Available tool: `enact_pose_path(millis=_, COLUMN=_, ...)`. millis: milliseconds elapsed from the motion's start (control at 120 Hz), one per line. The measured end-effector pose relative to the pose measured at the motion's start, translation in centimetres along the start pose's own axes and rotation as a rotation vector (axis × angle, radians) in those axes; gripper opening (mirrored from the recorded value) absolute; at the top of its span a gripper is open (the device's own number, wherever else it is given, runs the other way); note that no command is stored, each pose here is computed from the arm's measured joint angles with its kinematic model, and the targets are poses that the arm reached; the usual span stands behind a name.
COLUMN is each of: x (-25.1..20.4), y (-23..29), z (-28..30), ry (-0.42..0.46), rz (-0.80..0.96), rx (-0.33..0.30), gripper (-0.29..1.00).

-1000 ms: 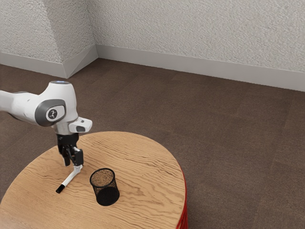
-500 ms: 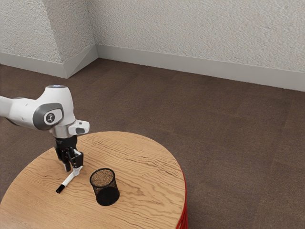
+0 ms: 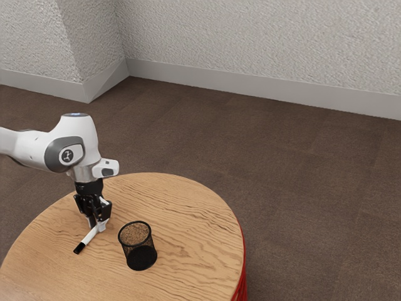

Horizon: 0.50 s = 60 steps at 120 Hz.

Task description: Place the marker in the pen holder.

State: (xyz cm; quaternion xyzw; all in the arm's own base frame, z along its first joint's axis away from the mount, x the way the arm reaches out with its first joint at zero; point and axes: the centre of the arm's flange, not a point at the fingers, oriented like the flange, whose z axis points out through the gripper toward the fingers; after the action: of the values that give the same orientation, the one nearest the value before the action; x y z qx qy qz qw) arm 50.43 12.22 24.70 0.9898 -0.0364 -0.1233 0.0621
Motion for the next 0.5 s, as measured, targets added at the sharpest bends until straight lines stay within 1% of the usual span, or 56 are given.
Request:
enact_pose_path(millis=225, x=-0.1, y=-0.31, z=0.27, ry=-0.001, rz=-0.02, rx=-0.015, gripper=0.15)
enact_pose_path(millis=367, x=-0.2, y=-0.24, z=0.49, ry=-0.005, rz=-0.025, rx=-0.018, gripper=0.03)
enact_pose_path(millis=500, x=-0.19, y=-0.26, z=0.65, ry=-0.006, rz=-0.03, rx=-0.017, gripper=-0.04)
